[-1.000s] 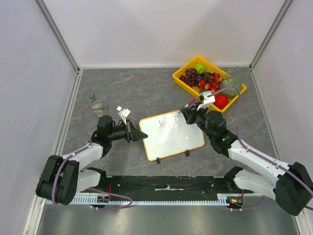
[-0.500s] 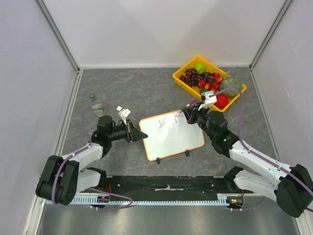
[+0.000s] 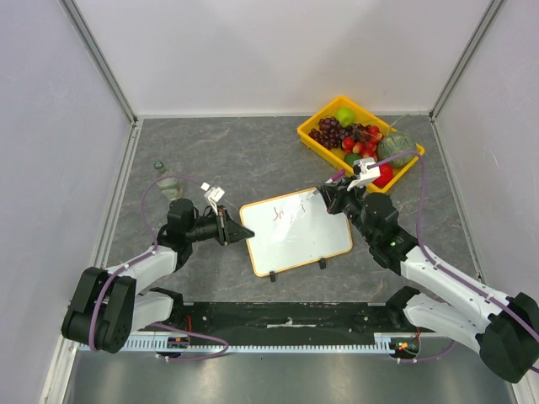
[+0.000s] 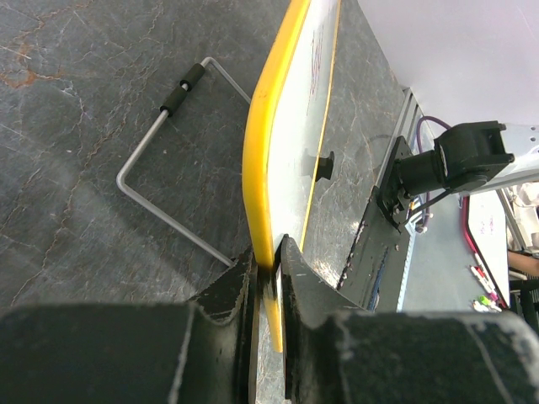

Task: Write a sentence on the whiteboard
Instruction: Write on the whiteboard at the whiteboard stand.

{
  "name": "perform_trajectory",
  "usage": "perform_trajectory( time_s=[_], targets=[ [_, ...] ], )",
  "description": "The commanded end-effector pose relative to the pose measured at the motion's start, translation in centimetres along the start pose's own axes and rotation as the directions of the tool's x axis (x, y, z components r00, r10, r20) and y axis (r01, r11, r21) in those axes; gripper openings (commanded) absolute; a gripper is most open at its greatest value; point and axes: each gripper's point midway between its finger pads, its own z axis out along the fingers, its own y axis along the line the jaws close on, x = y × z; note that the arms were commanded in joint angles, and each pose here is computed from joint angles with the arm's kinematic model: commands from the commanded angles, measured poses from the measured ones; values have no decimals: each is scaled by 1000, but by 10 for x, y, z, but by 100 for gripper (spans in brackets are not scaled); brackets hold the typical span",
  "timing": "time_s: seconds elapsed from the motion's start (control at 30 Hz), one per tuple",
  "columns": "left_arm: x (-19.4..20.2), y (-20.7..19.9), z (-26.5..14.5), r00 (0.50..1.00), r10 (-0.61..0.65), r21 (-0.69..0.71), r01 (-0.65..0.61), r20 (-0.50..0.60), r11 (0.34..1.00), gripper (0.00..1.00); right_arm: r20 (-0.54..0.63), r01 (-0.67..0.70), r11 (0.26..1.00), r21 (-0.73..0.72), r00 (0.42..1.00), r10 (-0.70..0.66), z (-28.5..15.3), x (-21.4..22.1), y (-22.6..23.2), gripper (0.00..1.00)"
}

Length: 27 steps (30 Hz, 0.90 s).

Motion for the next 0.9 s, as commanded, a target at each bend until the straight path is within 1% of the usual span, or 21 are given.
perform_trajectory(
  time_s=[0.0, 0.43, 0.87],
  targets=[
    [-7, 0, 0, 998, 56, -4, -56, 29, 998, 2, 11, -7, 1000, 30, 1000, 7, 0, 1, -8, 0],
    [-7, 0, 0, 998, 58, -3, -58, 28, 998, 2, -18, -2, 999, 43, 1000, 3, 7, 16, -13, 0],
    [-7, 0, 0, 998, 55, -4, -55, 28, 998, 2, -24, -12, 1000, -4, 1000, 11, 7, 17, -4, 0]
  ],
)
